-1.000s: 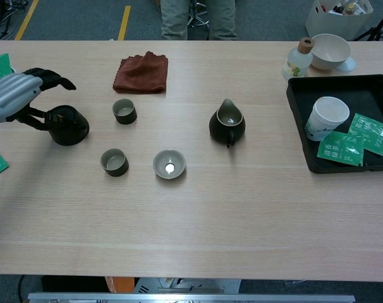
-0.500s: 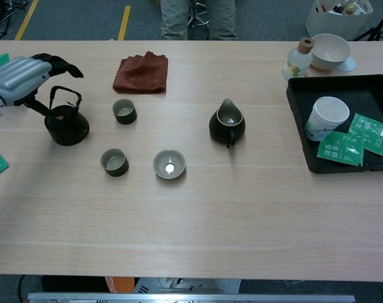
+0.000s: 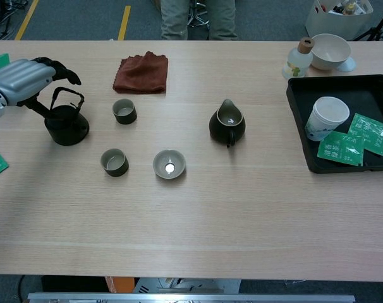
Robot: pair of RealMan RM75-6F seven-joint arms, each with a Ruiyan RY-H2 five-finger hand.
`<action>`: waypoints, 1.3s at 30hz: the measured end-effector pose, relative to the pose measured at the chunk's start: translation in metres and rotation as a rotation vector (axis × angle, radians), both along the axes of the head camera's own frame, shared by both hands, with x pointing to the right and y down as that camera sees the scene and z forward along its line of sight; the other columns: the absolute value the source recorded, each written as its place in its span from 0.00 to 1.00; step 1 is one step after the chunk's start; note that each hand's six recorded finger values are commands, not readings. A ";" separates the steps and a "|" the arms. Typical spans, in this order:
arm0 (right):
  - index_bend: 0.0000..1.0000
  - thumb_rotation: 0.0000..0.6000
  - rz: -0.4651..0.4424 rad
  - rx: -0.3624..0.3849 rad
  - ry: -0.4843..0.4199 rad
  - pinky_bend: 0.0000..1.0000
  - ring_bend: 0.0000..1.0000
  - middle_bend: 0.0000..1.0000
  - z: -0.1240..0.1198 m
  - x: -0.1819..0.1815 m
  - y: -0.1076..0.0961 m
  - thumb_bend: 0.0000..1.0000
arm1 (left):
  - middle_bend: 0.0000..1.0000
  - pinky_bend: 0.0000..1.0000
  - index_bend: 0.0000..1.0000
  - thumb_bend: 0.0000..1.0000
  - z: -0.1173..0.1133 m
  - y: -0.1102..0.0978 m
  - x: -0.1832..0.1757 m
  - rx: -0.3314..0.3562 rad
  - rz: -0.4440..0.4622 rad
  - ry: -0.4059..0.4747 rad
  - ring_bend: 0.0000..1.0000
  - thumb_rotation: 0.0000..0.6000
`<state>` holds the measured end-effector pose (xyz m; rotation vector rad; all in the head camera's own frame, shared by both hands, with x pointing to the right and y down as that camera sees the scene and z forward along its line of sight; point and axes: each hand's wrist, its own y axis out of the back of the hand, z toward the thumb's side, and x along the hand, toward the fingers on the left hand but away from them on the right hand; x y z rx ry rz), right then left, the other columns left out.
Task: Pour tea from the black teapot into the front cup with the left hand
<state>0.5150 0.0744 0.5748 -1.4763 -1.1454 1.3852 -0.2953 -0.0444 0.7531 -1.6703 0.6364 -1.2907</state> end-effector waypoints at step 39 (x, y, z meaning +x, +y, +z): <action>0.21 1.00 0.006 0.001 -0.001 0.00 0.00 0.17 0.000 0.003 0.001 0.00 | 0.43 0.09 0.38 0.22 0.018 -0.019 0.010 -0.040 0.002 -0.158 0.27 0.17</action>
